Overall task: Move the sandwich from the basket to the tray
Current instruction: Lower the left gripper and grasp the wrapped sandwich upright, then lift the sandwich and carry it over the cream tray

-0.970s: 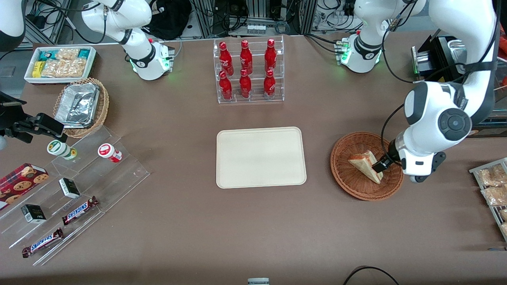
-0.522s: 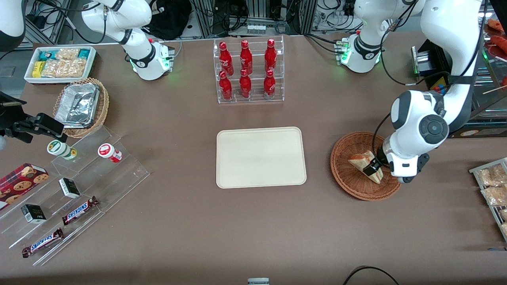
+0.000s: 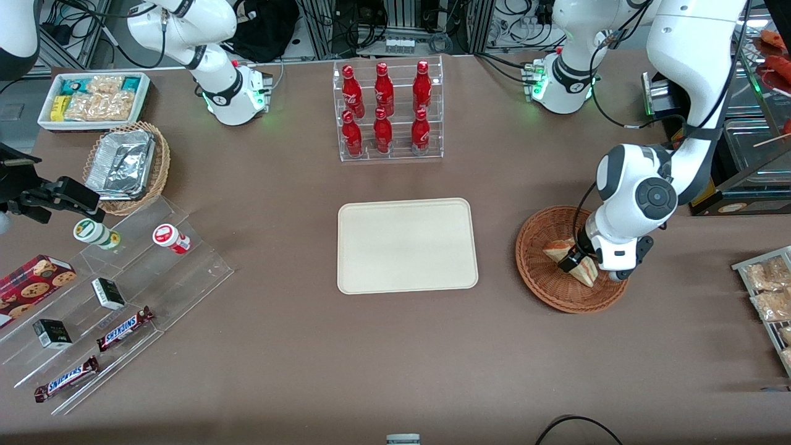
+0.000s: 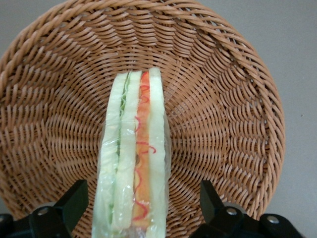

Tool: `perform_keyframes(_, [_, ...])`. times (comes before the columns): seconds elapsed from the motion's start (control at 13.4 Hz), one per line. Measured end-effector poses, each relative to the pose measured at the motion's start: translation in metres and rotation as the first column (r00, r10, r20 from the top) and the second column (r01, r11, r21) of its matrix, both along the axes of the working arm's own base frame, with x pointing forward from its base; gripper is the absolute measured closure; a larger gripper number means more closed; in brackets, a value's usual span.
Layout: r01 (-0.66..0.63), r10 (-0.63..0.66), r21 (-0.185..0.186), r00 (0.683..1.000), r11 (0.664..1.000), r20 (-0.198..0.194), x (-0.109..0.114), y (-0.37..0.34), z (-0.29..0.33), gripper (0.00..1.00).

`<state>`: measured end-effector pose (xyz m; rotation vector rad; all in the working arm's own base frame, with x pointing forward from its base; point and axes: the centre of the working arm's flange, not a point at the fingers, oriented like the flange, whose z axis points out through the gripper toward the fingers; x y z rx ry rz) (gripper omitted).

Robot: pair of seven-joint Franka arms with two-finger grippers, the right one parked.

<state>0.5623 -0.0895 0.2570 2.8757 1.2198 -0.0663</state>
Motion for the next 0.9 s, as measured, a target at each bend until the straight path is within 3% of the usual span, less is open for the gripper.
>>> perform_keyframes(0.07, [-0.002, 0.002, -0.001, 1.0, 1.0, -0.002, 0.0, 0.0, -0.003, 0.05])
perform_keyframes(0.37, [-0.003, 0.003, -0.001, 1.0, 1.0, -0.004, 0.0, 0.0, -0.004, 0.52])
perform_keyframes(0.6, [-0.004, 0.004, 0.003, 1.0, 1.0, 0.001, 0.005, 0.001, 0.011, 0.78])
perform_keyframes(0.75, [0.001, 0.0, 0.018, 1.0, 1.0, -0.028, 0.013, 0.0, 0.046, 0.81])
perform_keyframes(0.9, [0.032, -0.031, 0.032, 0.999, 0.999, -0.028, 0.02, -0.011, 0.099, 0.81])
